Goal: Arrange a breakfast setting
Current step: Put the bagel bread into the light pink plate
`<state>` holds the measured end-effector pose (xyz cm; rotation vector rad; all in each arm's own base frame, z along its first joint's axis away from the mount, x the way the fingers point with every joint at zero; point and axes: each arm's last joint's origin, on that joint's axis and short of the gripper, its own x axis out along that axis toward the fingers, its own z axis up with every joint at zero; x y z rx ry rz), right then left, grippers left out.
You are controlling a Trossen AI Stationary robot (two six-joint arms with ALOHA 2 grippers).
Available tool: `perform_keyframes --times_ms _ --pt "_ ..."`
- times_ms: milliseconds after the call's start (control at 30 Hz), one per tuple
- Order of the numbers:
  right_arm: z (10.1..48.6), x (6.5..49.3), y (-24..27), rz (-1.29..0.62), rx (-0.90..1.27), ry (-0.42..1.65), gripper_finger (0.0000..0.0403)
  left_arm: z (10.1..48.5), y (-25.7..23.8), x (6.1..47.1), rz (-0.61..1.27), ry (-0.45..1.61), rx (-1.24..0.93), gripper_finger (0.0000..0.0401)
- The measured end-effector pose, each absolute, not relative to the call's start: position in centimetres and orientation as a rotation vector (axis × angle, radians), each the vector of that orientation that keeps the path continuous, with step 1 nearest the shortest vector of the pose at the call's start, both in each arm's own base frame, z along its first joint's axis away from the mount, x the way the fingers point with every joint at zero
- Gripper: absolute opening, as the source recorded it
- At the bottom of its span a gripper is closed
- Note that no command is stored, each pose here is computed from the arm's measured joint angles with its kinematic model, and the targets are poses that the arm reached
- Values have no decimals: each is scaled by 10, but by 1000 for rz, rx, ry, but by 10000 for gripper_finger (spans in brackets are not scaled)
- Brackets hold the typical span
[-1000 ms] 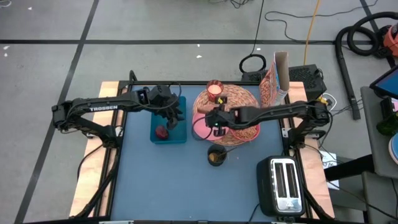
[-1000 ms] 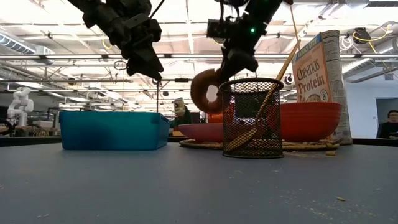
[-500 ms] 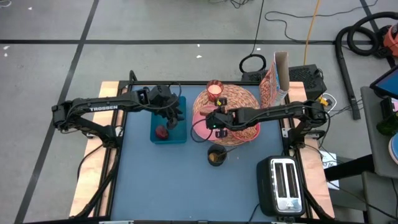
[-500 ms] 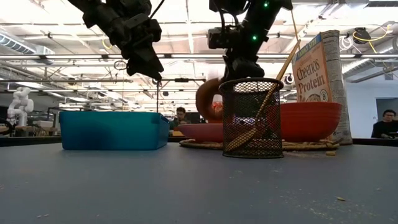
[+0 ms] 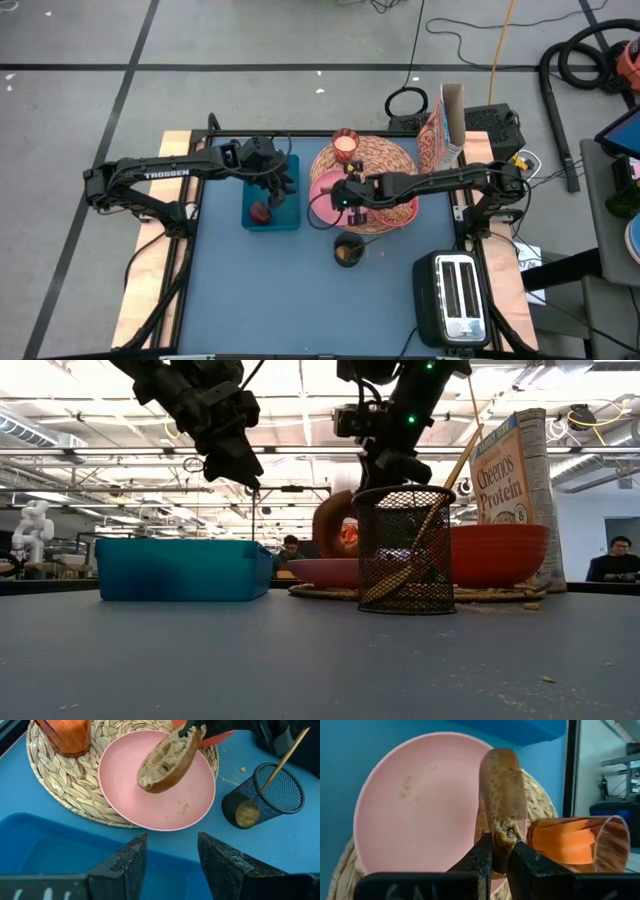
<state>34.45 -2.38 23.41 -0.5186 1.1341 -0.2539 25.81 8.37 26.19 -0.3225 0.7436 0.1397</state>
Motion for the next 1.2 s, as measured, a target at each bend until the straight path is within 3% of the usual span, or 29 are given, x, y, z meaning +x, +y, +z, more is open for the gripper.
perform_keyframes --times_ms 767,1000,1200 --pt "196 335 -29 -237 -667 1136 34 262 84 258 140 743 -322 179" --pt "197 336 -29 -239 -665 1128 51 262 84 258 140 743 -322 179" --pt "197 336 -29 -239 -664 1126 90 262 84 258 140 743 -323 179"
